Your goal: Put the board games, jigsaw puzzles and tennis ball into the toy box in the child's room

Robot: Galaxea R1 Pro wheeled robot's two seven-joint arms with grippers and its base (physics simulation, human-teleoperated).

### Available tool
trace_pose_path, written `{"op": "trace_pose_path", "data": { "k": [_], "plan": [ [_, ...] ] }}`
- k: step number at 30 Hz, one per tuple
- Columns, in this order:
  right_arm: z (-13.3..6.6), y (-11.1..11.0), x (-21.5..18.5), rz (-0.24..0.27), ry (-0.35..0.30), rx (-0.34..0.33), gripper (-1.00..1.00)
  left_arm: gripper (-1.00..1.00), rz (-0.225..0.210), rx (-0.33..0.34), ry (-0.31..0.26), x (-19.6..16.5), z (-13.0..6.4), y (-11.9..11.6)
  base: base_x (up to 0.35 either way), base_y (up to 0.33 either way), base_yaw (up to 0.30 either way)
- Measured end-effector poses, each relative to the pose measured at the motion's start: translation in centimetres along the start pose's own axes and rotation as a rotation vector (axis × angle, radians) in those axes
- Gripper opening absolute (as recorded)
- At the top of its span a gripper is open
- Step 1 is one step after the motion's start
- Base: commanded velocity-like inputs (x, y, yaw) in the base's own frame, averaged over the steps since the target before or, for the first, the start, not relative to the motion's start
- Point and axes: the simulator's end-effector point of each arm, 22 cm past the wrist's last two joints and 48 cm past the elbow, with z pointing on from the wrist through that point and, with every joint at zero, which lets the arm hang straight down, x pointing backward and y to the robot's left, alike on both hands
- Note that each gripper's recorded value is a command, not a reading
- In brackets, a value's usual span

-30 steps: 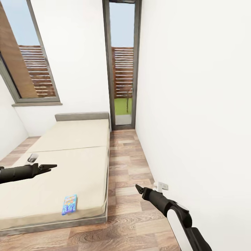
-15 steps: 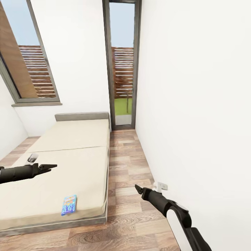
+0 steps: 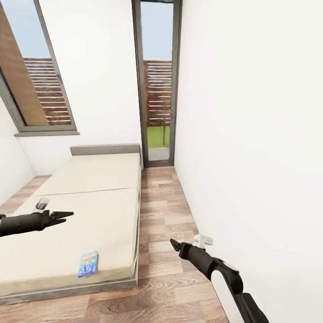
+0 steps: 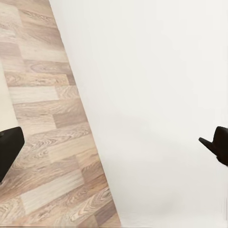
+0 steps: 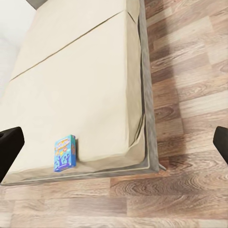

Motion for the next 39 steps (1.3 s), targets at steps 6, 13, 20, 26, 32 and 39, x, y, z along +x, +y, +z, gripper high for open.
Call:
{"op": "trace_pose_path", "data": {
  "k": [6,13,20,26,32,39],
  "plan": [
    [0.4,-0.1,0.2,0.011,0.004,-0.007,1.00,1.00,-0.019,0.009,0.006,0.3,0.5,0.2,0.000,0.000,0.000],
    [0.8,-0.2,-0.6,0.020,-0.016,-0.020,1.00,1.00,-0.051,0.010,0.031,1.1,1.4,0.6,0.000,0.000,0.000],
    [1.4,-0.6,-0.7,0.022,-0.024,-0.018,1.00,1.00,-0.100,-0.009,0.039,2.3,1.8,2.6,0.000,0.000,0.000],
    [1.8,-1.1,-0.4,0.022,-0.022,-0.014,1.00,1.00,-0.127,-0.014,0.039,2.8,2.0,3.7,0.000,0.000,0.000],
    [2.2,-1.5,0.0,0.024,-0.021,-0.012,1.00,1.00,-0.130,-0.012,0.039,3.1,2.4,4.2,0.000,0.000,0.000],
    [2.9,-2.1,0.6,0.027,-0.022,-0.010,1.00,1.00,-0.126,-0.017,0.038,3.4,2.8,4.9,0.000,0.000,0.000]
  ]
}}
